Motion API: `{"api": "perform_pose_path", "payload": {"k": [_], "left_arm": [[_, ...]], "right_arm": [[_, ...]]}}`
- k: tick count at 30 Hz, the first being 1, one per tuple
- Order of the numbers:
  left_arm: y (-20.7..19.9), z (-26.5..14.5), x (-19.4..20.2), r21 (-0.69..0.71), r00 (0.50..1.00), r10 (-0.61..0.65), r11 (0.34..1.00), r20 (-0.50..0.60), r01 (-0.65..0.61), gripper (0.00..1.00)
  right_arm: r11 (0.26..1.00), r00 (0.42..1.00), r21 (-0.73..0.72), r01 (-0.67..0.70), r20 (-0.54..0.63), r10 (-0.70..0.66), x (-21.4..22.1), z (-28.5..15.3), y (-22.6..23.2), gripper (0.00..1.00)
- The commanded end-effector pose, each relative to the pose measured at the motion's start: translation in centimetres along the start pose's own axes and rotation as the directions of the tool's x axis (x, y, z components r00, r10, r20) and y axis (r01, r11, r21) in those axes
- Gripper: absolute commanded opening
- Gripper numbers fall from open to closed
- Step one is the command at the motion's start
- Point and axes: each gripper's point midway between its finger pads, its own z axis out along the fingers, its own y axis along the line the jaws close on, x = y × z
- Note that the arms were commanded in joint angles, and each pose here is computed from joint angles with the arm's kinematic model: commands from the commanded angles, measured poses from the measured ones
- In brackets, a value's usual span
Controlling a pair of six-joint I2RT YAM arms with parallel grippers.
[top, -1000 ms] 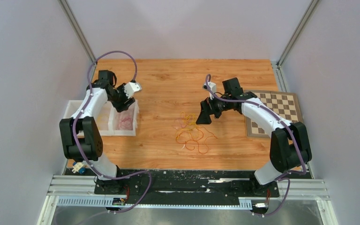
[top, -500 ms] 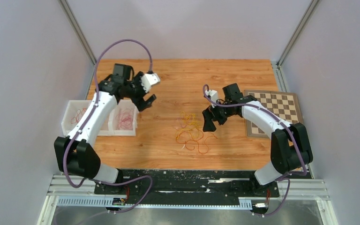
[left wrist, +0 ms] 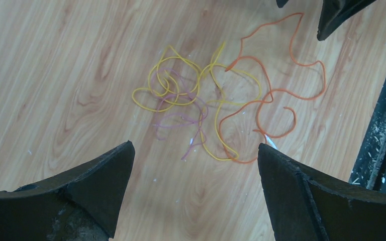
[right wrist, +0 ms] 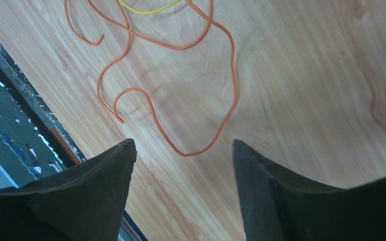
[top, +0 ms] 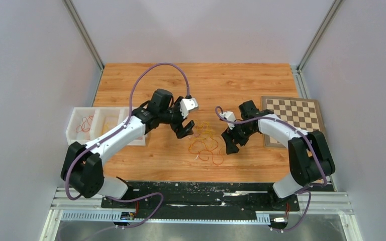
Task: Untangle the cables
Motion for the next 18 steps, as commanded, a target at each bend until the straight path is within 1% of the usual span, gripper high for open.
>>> {"api": "perform_pose_path", "payload": {"k": [1,2,3,4,5,6,7,8,9,10,11,12,15,16,17,18], "left_arm": [[1.0,-1.7,-2.6,-0.102,0.993,0.025,0.995,0.119,-0.013,1.00],[1.5,-2.8,-3.0,-0.136,0.990,0.017,0.991,0.141,0.002,1.00],[2.4,-3.8,-3.0,-0.167,0.986,-0.026,0.985,0.163,0.054,1.00],[2.8,-5.2,-3.9,-0.186,0.979,-0.034,0.980,0.199,0.072,1.00],[3.6,-6.6,-3.7,-0.183,0.970,-0.092,0.974,0.224,0.134,1.00],[3.9,-8.5,-5.0,-0.200,0.959,-0.088,0.969,0.269,0.145,1.00],[4.8,-9.9,-4.9,-0.224,0.949,-0.135,0.953,0.285,0.203,1.00],[4.9,-11.5,-5.9,-0.254,0.943,-0.124,0.945,0.309,0.208,1.00],[5.4,-12.7,-6.5,-0.291,0.943,-0.097,0.937,0.319,0.195,1.00],[5.1,-13.4,-6.7,-0.305,0.952,-0.050,0.941,0.302,0.146,1.00],[4.7,-14.1,-7.5,-0.297,0.951,-0.013,0.949,0.310,0.109,1.00],[4.2,-14.5,-7.6,-0.293,0.955,0.028,0.954,0.297,0.063,1.00],[2.5,-15.4,-9.6,-0.232,0.942,0.074,0.973,0.328,0.004,1.00],[1.9,-15.2,-9.3,-0.194,0.947,0.061,0.981,0.315,0.001,1.00],[0.8,-15.5,-10.6,-0.139,0.937,0.080,0.990,0.341,-0.034,1.00],[0.2,-15.1,-10.5,-0.093,0.944,0.055,0.995,0.325,-0.026,1.00]], "right_arm": [[0.998,0.998,-0.039,0.045,0.045,-0.043,-2.0,0.8,-0.5,0.59],[0.998,0.998,-0.043,0.043,0.042,-0.041,-2.1,1.0,-0.6,0.47],[0.998,0.998,-0.042,0.046,0.045,-0.044,-2.4,0.8,-0.7,0.32],[0.997,0.997,-0.047,0.055,0.053,-0.052,-2.7,0.4,-0.4,0.12],[0.996,0.995,-0.058,0.069,0.076,-0.065,-3.4,-0.3,0.1,0.02],[0.993,0.990,-0.075,0.090,0.111,-0.082,-4.4,-1.4,0.9,0.00],[0.988,0.979,-0.089,0.129,0.169,-0.112,-5.6,-2.8,1.9,0.00],[0.980,0.961,-0.099,0.171,0.238,-0.144,-7.1,-4.4,3.1,0.00],[0.971,0.937,-0.108,0.214,0.304,-0.172,-8.4,-6.0,4.4,0.00],[0.961,0.906,-0.104,0.256,0.373,-0.201,-9.9,-7.8,5.5,0.00],[0.951,0.875,-0.109,0.289,0.434,-0.216,-11.3,-9.3,6.7,0.00],[0.944,0.846,-0.105,0.313,0.482,-0.227,-12.6,-10.8,7.6,0.00],[0.922,0.775,-0.098,0.375,0.578,-0.254,-15.8,-14.8,9.8,0.00],[0.915,0.756,-0.099,0.391,0.601,-0.258,-16.7,-16.0,10.3,0.00],[0.908,0.742,-0.105,0.406,0.618,-0.260,-17.5,-16.8,10.9,0.00],[0.900,0.724,-0.104,0.422,0.637,-0.266,-18.2,-17.8,11.4,0.00]]}}
